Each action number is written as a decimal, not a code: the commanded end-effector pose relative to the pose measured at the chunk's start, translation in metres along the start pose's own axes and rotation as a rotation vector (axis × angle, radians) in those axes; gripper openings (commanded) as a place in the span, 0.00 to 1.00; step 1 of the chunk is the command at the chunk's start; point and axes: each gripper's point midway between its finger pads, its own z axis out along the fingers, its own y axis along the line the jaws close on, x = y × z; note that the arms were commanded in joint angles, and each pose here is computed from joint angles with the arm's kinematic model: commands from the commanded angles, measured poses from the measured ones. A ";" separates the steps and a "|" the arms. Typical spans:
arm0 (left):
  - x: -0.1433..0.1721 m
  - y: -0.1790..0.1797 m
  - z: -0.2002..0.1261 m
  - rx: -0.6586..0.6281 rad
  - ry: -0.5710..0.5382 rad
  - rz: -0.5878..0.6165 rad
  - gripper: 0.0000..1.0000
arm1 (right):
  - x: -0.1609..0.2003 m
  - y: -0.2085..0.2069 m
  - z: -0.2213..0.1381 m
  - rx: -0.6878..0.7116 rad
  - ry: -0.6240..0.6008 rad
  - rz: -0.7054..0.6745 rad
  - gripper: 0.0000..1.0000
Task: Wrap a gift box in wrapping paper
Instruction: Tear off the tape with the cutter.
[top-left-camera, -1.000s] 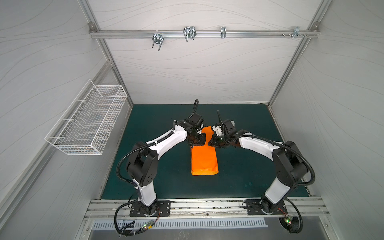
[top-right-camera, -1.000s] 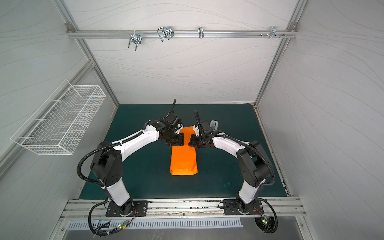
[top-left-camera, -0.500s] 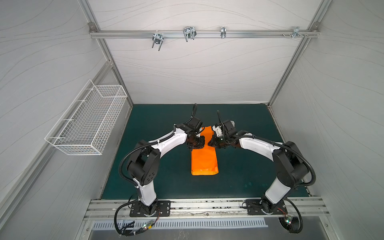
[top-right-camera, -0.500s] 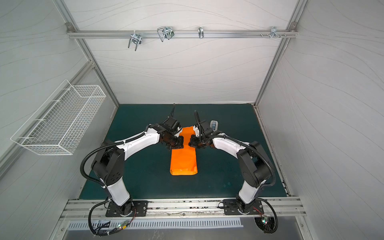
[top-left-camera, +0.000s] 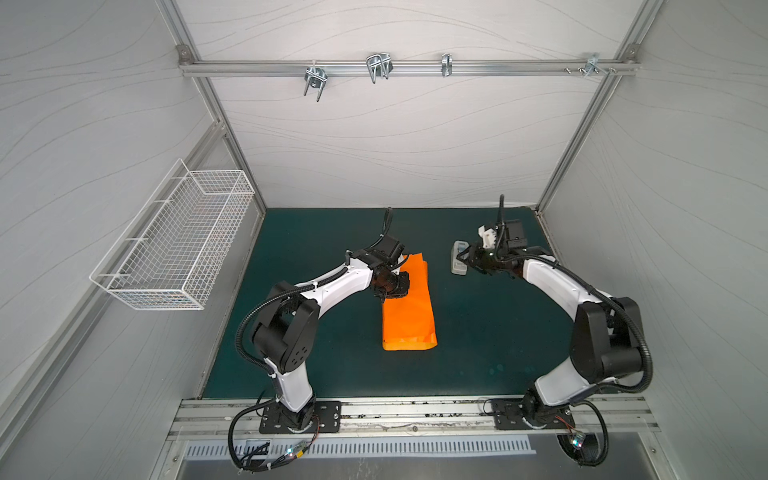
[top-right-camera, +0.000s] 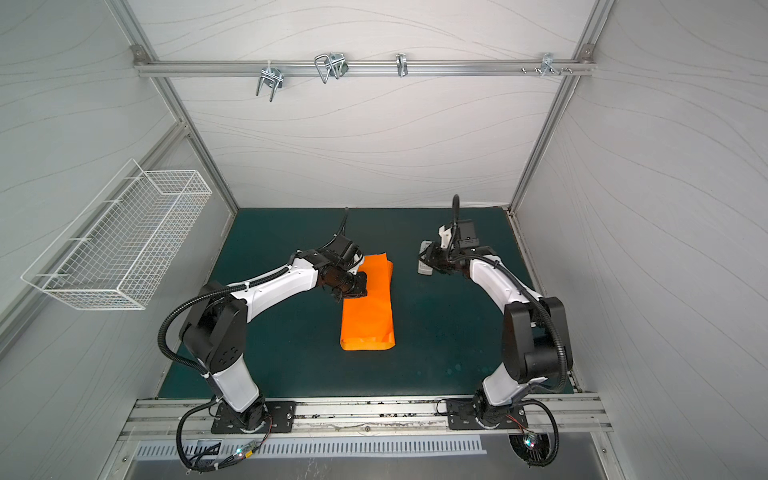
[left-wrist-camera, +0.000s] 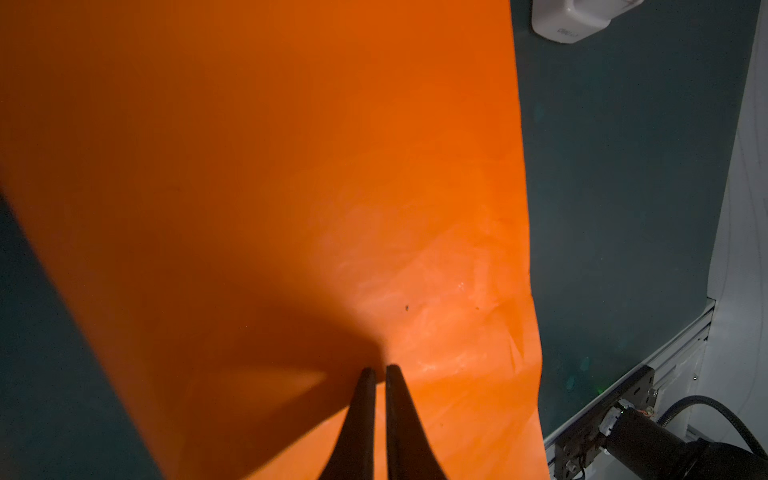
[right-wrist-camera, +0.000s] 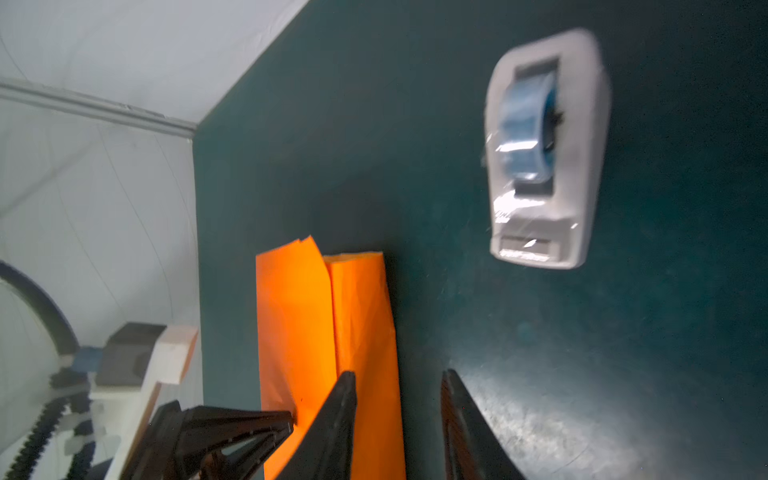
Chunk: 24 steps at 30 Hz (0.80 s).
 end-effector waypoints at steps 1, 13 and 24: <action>0.013 0.022 0.014 -0.076 0.044 -0.026 0.11 | -0.010 -0.021 0.008 -0.039 0.031 0.055 0.35; 0.014 0.023 0.012 -0.082 0.045 -0.019 0.11 | -0.034 -0.050 0.044 -0.035 -0.002 0.121 0.30; 0.015 0.025 0.010 -0.089 0.046 -0.022 0.11 | -0.036 -0.061 0.064 -0.033 0.019 0.124 0.28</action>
